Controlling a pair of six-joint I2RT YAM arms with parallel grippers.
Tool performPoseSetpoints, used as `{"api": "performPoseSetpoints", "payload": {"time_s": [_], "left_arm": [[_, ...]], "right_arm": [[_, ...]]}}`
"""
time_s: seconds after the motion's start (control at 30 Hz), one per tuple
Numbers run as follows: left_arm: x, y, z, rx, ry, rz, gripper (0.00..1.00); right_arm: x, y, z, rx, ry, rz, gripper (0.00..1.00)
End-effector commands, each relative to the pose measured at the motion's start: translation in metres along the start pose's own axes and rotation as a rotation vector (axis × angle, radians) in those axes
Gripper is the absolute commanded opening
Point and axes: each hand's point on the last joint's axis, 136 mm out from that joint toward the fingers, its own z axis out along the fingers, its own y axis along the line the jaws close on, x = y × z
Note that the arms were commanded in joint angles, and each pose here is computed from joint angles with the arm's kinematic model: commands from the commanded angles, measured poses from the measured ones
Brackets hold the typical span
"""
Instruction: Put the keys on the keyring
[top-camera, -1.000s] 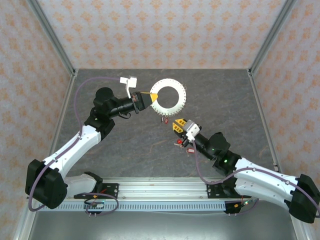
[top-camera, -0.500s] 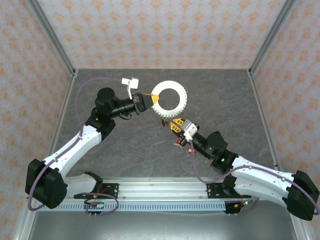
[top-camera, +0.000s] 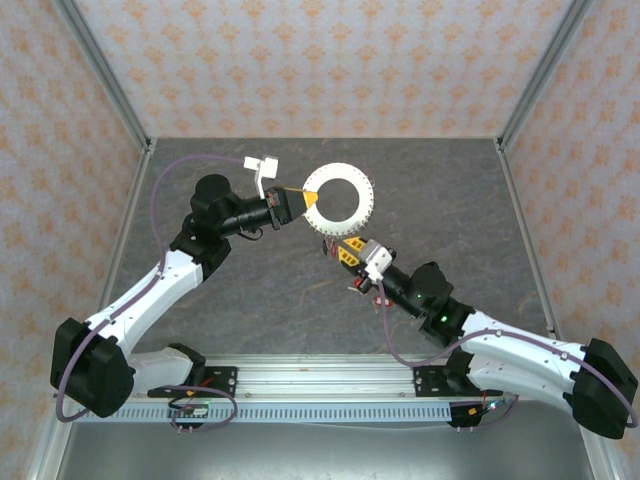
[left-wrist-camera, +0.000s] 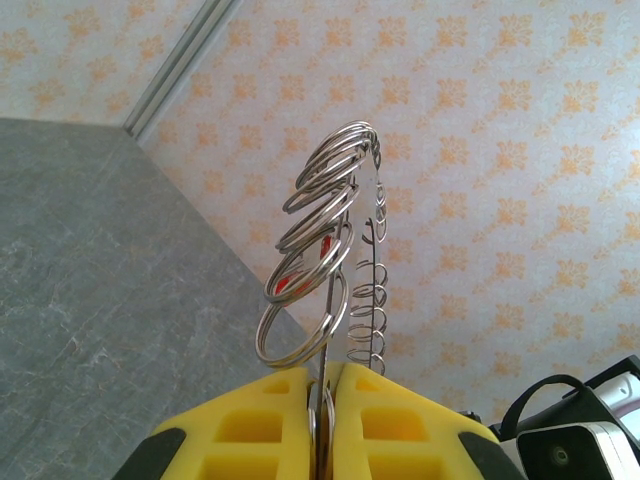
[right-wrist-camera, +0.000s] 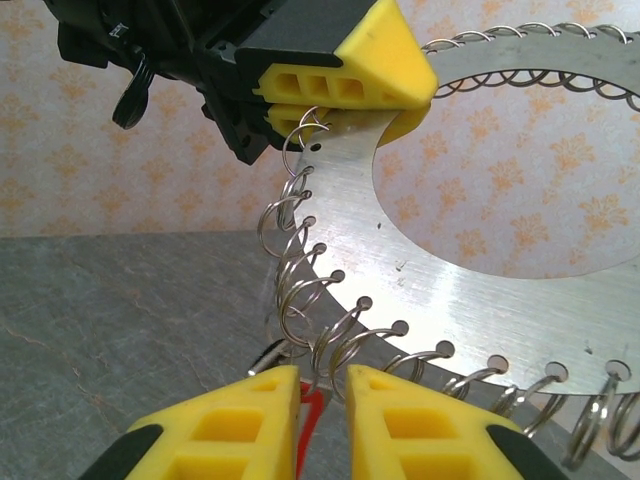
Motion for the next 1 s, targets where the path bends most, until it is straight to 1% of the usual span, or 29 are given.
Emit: {"api": "performPoseSetpoints", "payload": {"time_s": [0.0,0.43,0.57,0.73,0.83,0.97], "left_arm": [[-0.02,-0.023,-0.002,0.041,-0.047,0.072,0.0],[-0.022,-0.018,-0.003,0.009,-0.065,0.061,0.0],[-0.022,-0.016,-0.003,0.0,-0.071,0.057,0.0],[-0.022,-0.016,-0.002,0.007,-0.068,0.052,0.0],[-0.021,-0.015,-0.002,0.008,-0.068,0.048,0.0],[-0.021,-0.015,-0.002,0.01,-0.069,0.045,0.0]], "right_arm": [[-0.022,-0.003,0.001,0.002,-0.068,-0.001,0.21],[-0.031,-0.001,0.003,-0.021,-0.088,0.022,0.2],[-0.025,0.0,0.004,-0.018,-0.073,0.02,0.22],[-0.027,-0.007,0.004,0.024,-0.084,0.034,0.23],[-0.031,-0.013,0.005,0.054,-0.099,0.033,0.26],[-0.026,-0.017,0.008,0.08,-0.08,0.021,0.28]]}}
